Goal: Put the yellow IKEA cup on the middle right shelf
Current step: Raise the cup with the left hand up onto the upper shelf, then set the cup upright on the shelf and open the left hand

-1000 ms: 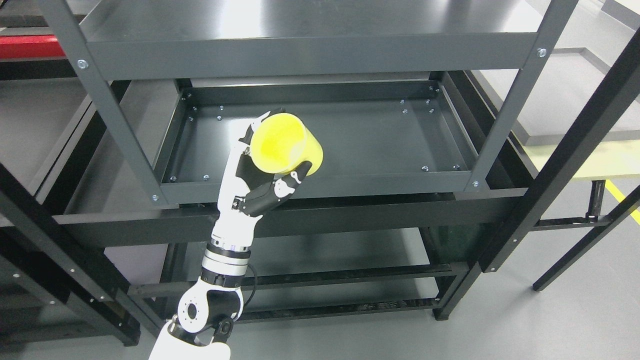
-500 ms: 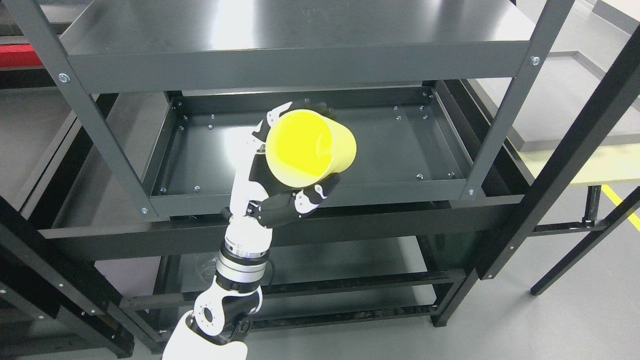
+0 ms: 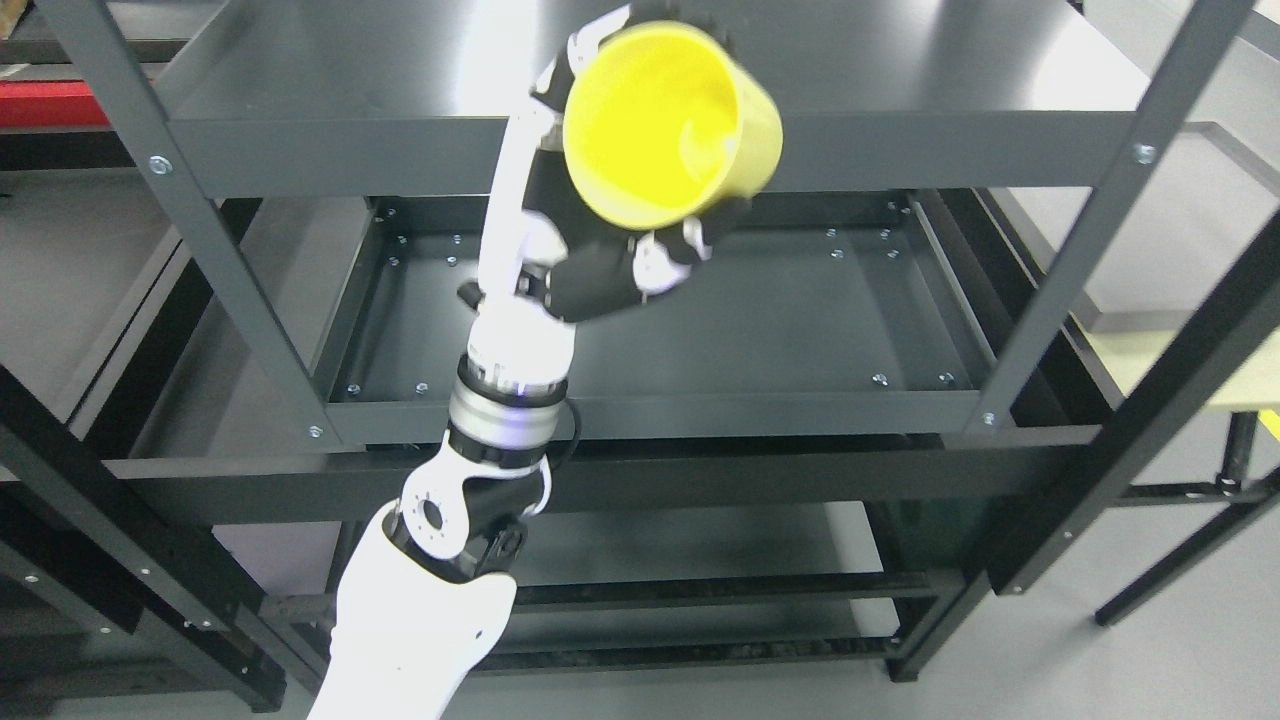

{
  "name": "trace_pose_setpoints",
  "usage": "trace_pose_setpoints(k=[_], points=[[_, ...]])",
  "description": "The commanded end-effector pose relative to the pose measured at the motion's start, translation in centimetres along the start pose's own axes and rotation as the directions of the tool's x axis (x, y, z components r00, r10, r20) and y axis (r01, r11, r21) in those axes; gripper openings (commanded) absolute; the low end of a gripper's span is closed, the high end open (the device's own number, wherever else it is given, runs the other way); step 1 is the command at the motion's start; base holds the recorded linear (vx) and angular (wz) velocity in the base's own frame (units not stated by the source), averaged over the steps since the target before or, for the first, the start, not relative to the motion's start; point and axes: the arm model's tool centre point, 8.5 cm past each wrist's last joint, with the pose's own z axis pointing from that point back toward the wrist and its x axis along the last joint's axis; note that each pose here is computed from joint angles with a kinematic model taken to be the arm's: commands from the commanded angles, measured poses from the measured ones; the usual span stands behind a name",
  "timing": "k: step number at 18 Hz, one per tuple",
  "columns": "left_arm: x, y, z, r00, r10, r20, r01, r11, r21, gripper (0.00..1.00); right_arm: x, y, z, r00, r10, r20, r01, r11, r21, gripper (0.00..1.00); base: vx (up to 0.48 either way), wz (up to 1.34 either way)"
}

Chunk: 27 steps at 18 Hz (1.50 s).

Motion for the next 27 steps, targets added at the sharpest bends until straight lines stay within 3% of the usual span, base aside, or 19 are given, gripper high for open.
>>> trace_pose_setpoints(k=[1,7,12,15,17,20,22,23,27], points=[[0.9,-0.6,-5.8,0.995,-0.045,-0.083,0.046,0.999,0.010,0.00,-0.9,-1.0,-0.1,1.000,-0.004,-0.015,0.003,1.000,-0.013,0.99,0.099,0.20],[0.4,-1.7,-11.5,0.925,-0.118,-0.360,0.152,0.986,0.068,0.00,-0.9,-1.0,-0.1,1.000,-0.004,-0.015,0.003,1.000,-0.013,0.99,0.094,0.23],[-2.3,-0.6,-12.6,0.766,-0.090,-0.636,0.180,0.981,0.078,0.00,-0.9,-1.0,-0.1,1.000,-0.004,-0.015,0.003,1.000,-0.013,0.99,-0.011,-0.01],[-3.6,1.9,-12.1,0.674,-0.089,-0.733,0.254,0.960,0.117,0.00,-0.9,-1.0,-0.1,1.000,-0.004,-0.015,0.003,1.000,-0.013,0.99,-0.017,0.03],[-4.0,3.2,-12.2,0.656,-0.080,-0.751,0.276,0.951,0.141,0.03,-0.9,-1.0,-0.1,1.000,-0.004,-0.015,0.003,1.000,-0.013,0.99,-0.013,0.04],[-4.5,3.7,-12.0,0.634,-0.084,-0.769,0.297,0.944,0.142,0.29,-0.9,-1.0,-0.1,1.000,-0.004,-0.015,0.003,1.000,-0.013,0.99,0.000,0.00],[-4.8,3.5,-11.6,0.598,-0.096,-0.796,0.309,0.944,0.119,0.60,-0.9,-1.0,-0.1,1.000,-0.004,-0.015,0.003,1.000,-0.013,0.99,0.000,0.00],[-5.0,3.5,-11.4,0.580,-0.096,-0.809,0.313,0.943,0.112,0.70,-0.9,-1.0,-0.1,1.000,-0.004,-0.015,0.003,1.000,-0.013,0.99,0.000,0.00],[-5.0,3.6,-11.4,0.575,-0.104,-0.812,0.321,0.941,0.107,0.86,-0.9,-1.0,-0.1,1.000,-0.004,-0.015,0.003,1.000,-0.013,0.99,0.001,0.01]])
